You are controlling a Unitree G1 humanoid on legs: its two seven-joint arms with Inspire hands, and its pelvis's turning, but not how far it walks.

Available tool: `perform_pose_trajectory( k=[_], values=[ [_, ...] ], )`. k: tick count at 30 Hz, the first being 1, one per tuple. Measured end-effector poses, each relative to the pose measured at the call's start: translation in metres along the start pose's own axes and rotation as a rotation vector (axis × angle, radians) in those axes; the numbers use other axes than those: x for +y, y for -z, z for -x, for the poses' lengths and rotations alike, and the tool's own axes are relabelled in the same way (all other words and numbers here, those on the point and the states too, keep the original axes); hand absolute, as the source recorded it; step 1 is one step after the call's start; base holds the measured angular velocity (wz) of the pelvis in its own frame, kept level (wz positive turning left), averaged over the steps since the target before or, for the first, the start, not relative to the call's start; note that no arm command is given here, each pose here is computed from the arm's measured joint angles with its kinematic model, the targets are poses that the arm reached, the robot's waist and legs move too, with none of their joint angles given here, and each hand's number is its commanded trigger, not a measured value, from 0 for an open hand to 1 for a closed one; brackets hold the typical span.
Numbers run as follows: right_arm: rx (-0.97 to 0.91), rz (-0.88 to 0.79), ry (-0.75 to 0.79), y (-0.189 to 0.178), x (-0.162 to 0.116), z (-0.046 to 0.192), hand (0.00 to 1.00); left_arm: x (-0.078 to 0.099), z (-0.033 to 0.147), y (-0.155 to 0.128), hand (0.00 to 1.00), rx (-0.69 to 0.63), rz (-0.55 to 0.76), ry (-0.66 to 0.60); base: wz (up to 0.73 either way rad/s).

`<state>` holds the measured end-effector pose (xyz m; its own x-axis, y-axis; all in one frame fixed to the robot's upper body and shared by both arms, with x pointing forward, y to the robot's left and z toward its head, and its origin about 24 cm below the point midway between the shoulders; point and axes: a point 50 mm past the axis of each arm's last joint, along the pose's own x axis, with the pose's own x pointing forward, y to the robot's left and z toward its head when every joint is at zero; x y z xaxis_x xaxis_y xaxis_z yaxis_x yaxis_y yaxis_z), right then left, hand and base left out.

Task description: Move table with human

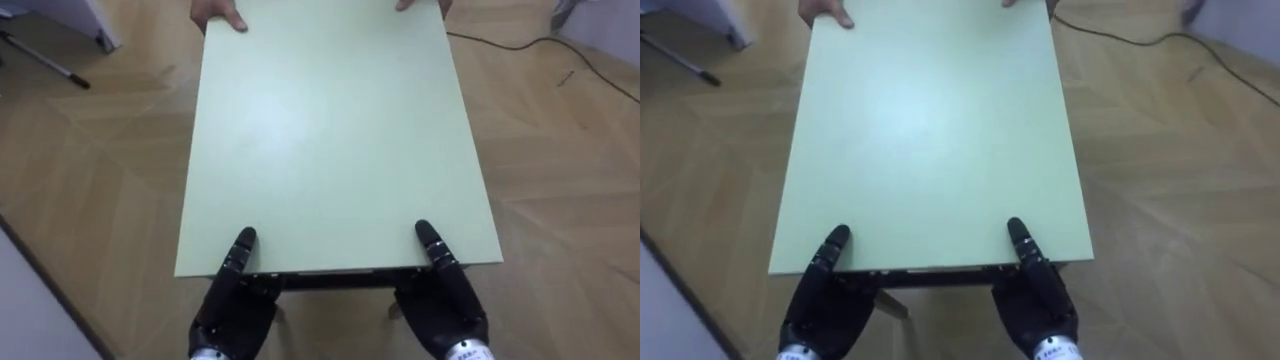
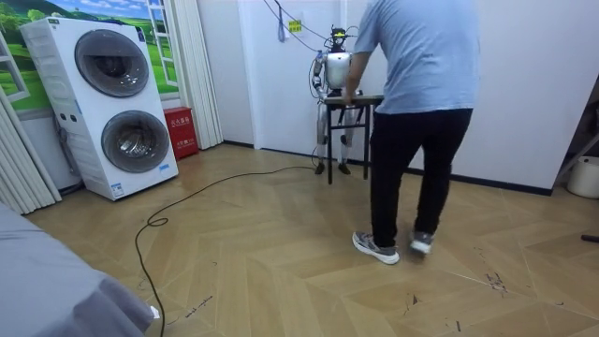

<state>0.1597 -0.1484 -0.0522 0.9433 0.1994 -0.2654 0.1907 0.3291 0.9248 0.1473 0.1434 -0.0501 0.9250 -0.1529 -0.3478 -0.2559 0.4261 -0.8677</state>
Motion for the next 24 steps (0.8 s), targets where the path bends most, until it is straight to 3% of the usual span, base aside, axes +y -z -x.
perform_pose_trajectory(
  k=[5,12,24],
  values=[
    [-0.001,-0.017,0.013,0.004,-0.001,0.001,1.0,0.0,-0.001,0.0,1.0,-0.007,-0.008,-0.01,0.65],
    [-0.014,-0.04,0.038,0.006,-0.006,0.007,1.0,-0.001,-0.003,0.002,1.0,0.012,-0.031,-0.02,1.09],
    [0.004,-0.048,0.022,0.013,-0.002,0.005,1.0,-0.001,-0.003,-0.005,1.0,-0.025,-0.043,-0.015,0.56]
  ],
)
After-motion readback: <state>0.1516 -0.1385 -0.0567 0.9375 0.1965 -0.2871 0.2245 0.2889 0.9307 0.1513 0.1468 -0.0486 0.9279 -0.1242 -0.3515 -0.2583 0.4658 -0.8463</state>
